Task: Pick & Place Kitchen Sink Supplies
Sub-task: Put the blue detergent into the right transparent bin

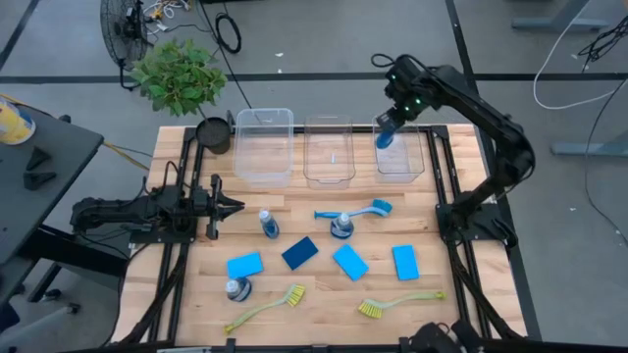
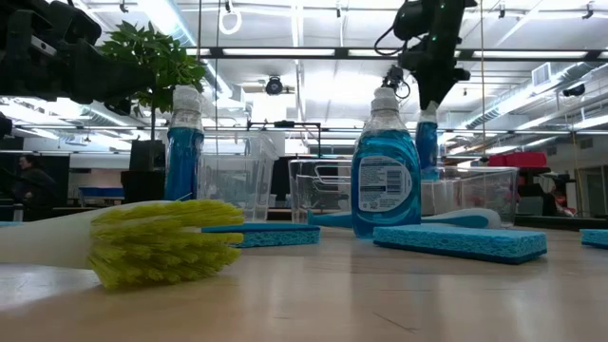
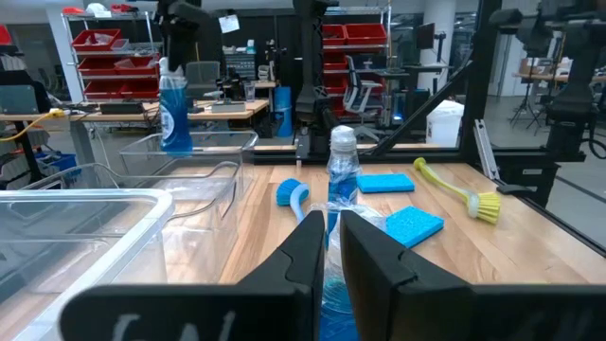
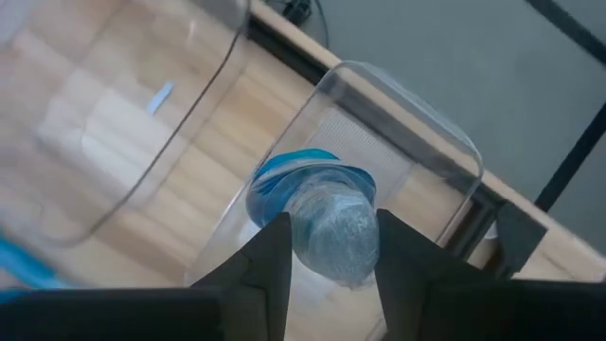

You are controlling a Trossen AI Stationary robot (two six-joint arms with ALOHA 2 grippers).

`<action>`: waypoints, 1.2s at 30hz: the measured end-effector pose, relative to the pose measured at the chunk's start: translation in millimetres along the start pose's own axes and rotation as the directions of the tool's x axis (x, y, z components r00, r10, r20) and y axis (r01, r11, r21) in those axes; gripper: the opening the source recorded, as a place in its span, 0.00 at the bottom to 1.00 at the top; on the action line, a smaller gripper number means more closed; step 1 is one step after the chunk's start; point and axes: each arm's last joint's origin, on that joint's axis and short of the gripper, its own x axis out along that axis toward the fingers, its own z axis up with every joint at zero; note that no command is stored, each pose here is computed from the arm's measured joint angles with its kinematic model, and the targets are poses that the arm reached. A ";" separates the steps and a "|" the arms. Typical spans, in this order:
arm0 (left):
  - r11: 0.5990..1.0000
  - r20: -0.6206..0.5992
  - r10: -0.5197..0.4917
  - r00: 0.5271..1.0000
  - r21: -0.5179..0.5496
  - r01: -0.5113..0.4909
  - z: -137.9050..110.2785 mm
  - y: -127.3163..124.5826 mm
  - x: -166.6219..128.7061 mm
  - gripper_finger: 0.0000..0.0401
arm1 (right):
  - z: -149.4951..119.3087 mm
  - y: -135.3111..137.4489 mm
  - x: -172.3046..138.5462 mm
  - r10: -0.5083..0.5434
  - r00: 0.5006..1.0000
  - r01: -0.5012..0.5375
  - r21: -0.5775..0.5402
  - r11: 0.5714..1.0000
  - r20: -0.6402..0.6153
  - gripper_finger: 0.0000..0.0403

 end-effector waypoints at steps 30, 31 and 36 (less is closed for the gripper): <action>1.000 0.000 0.000 1.000 0.000 0.000 -0.1 0.0 0.0 0.11 | 23.6 -28.9 47.9 -0.128 0.988 0.151 0.458 0.876 -0.082 0.29; 1.000 0.000 0.000 1.000 0.000 0.000 -0.1 0.0 0.0 0.11 | 23.9 -29.8 48.8 -0.129 0.988 0.154 0.465 0.872 -0.085 0.29; 1.000 0.000 0.000 1.000 0.000 0.000 0.1 0.0 0.0 0.11 | 26.2 -34.2 55.0 -0.157 0.983 0.184 0.489 0.853 -0.096 0.29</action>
